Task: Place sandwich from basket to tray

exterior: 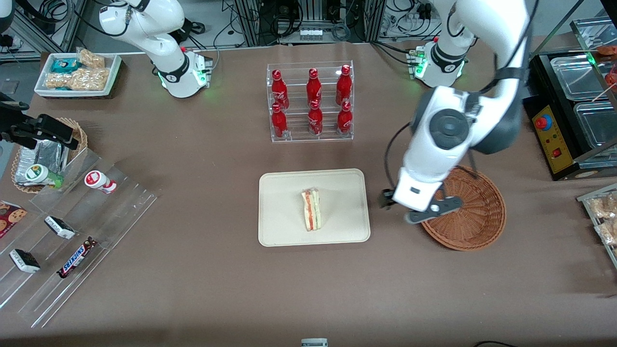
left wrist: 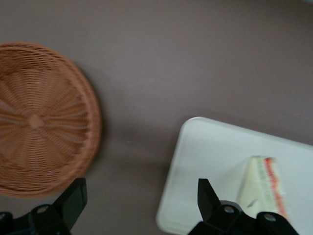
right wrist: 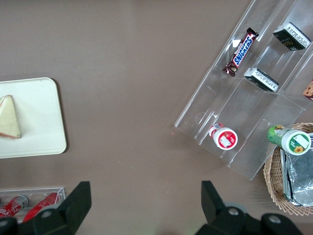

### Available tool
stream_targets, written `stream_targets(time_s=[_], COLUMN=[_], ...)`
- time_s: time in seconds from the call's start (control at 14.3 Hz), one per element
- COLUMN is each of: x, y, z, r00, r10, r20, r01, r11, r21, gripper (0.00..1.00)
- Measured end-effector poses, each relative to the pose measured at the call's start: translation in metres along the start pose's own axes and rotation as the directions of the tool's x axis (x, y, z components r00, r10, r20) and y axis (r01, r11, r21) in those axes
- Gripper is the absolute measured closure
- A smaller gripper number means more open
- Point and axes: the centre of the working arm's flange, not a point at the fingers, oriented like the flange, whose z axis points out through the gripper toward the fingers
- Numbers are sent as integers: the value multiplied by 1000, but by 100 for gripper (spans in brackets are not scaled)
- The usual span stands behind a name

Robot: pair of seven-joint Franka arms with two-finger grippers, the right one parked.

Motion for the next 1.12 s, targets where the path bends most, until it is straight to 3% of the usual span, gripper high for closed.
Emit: stream_targets(time_s=[0.21, 0.35, 0.7, 1.12], x=[15, 18, 3, 6], y=[-62, -96, -151, -167], z=[-27, -53, -121, -121], r00=[994, 986, 974, 971], r10=[87, 139, 197, 204], r20=[66, 97, 115, 127], r01=[-89, -142, -195, -199], r11=[995, 989, 980, 979], r21=[34, 28, -32, -48], gripper=[0, 0, 0, 0])
